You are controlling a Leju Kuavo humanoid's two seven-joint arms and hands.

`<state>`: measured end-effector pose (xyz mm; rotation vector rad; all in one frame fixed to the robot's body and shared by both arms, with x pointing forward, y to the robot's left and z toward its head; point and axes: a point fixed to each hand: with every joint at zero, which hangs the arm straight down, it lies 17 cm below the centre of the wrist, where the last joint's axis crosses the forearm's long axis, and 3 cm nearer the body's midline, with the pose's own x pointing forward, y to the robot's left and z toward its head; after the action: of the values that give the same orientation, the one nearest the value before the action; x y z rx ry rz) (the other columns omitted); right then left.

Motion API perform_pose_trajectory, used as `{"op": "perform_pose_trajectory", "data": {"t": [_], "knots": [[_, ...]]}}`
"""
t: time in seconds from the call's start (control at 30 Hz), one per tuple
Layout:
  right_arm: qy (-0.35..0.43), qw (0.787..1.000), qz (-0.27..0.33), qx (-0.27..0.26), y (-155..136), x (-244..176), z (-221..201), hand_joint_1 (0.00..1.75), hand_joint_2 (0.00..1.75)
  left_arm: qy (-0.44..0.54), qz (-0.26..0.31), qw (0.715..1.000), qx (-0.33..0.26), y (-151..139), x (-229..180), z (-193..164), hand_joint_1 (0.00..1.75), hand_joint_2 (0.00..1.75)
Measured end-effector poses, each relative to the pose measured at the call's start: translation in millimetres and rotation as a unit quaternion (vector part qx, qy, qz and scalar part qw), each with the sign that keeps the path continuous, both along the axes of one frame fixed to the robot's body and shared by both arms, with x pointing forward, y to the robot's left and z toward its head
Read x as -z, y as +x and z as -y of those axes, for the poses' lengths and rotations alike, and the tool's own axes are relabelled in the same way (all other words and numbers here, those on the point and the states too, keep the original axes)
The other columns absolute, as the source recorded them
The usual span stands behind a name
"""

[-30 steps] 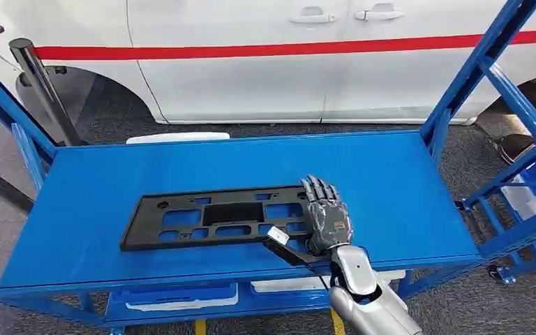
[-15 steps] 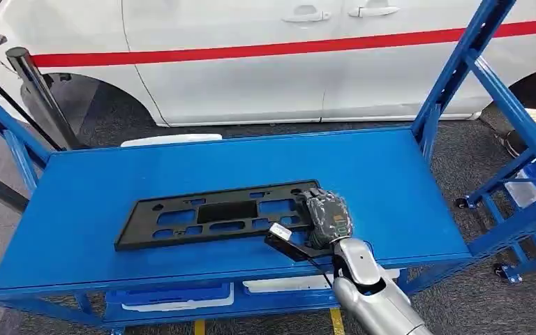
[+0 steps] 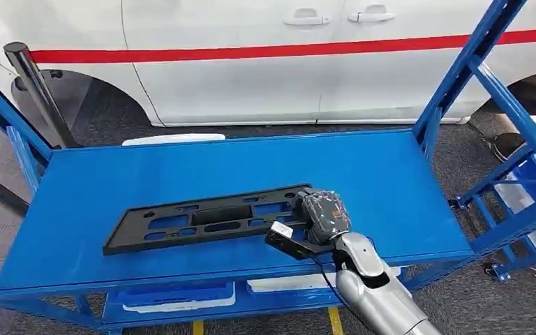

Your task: Take the parts from the cabinet and place them on the table.

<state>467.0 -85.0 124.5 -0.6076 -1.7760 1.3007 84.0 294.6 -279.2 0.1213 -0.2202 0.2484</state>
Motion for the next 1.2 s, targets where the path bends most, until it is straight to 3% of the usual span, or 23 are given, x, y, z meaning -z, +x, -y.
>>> {"op": "perform_pose_trajectory", "data": {"t": [0.1,0.13,0.4,0.63,1.2], "knots": [[-0.001,1.000,0.001,-0.002,-0.1,-0.4,0.8,1.75,1.75,0.001,0.006,1.000,-0.002,2.3,-0.6,0.5,0.00,0.00],[-0.001,1.000,0.001,-0.003,-0.4,-0.8,0.6,1.75,1.75,0.001,0.008,1.000,-0.001,2.8,-0.7,1.0,0.00,1.75],[0.001,1.000,0.002,-0.016,-12.0,1.2,-3.6,1.75,1.75,0.025,0.006,1.000,0.013,3.0,-0.7,-4.4,0.00,1.75],[-0.018,1.000,0.019,-0.001,-55.3,24.1,37.8,1.75,1.75,0.028,-0.022,0.999,0.021,-13.8,2.1,6.3,0.00,1.75],[-0.045,0.998,0.031,0.025,-67.3,28.1,69.1,1.75,1.75,0.016,-0.017,0.999,0.031,-5.5,0.8,22.8,0.00,1.75]]}}
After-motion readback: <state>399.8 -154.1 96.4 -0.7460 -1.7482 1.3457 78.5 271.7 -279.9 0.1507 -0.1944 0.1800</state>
